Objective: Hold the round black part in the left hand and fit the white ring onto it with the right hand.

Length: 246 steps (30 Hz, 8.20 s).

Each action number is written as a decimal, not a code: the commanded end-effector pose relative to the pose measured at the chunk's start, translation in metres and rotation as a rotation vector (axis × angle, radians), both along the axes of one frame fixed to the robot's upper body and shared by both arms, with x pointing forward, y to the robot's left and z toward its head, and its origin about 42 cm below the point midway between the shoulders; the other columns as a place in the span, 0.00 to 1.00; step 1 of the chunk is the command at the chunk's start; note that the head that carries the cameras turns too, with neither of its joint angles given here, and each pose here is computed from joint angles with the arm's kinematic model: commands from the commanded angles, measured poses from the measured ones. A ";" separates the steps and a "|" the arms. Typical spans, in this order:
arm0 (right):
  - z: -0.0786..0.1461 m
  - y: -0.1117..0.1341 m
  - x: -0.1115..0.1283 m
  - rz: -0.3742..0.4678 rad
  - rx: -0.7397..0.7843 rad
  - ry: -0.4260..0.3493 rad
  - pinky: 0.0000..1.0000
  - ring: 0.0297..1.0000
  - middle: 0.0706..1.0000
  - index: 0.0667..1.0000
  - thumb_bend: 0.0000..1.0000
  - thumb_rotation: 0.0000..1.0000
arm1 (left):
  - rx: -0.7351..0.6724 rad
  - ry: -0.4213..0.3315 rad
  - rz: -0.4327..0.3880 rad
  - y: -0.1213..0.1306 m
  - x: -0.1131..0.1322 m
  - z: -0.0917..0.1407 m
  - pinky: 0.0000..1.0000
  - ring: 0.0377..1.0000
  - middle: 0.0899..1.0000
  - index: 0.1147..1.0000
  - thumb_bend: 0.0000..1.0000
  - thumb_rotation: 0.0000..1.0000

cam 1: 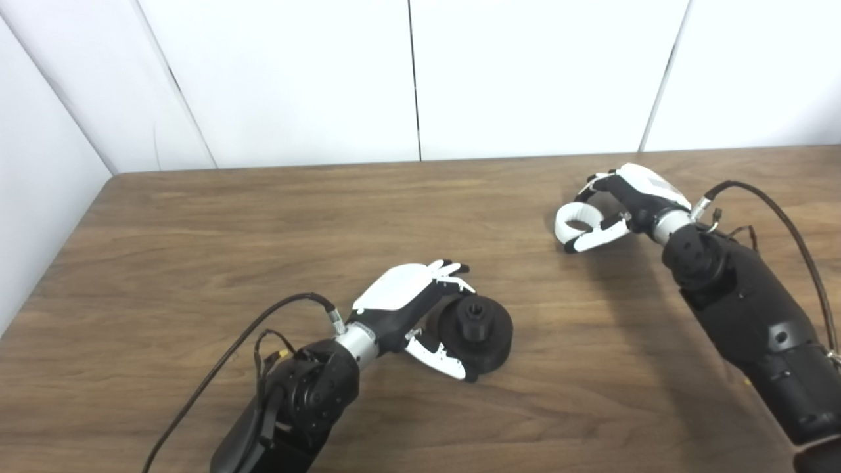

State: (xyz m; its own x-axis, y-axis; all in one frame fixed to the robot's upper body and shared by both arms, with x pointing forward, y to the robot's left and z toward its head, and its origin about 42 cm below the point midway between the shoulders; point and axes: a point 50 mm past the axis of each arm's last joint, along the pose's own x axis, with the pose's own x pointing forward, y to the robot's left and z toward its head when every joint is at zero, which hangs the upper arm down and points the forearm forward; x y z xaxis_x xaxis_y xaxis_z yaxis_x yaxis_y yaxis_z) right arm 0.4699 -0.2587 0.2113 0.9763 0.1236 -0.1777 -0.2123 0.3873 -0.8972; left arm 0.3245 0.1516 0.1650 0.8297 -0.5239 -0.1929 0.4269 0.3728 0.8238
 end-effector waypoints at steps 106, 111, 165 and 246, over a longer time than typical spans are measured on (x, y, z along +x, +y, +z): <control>0.096 0.103 -0.134 0.441 0.122 -0.169 0.91 0.96 0.85 0.45 0.52 0.16 | 0.051 -0.013 0.013 0.005 0.011 0.009 0.94 1.00 0.96 0.66 0.88 0.34; 0.092 0.106 -0.134 0.460 0.104 -0.160 0.91 0.96 0.84 0.45 0.52 0.16 | 0.050 -0.019 0.014 0.005 0.012 0.009 0.95 1.00 0.96 0.66 0.88 0.33; 0.060 0.115 -0.127 0.510 0.067 -0.048 0.92 0.97 0.85 0.45 0.52 0.16 | 0.038 -0.036 0.004 0.000 0.009 0.016 0.93 1.00 0.96 0.65 0.89 0.35; 0.069 0.083 -0.115 0.415 0.114 -0.089 0.88 0.95 0.87 0.74 1.00 0.48 | 0.031 -0.014 0.021 0.005 0.008 0.014 0.95 1.00 0.96 0.65 0.88 0.35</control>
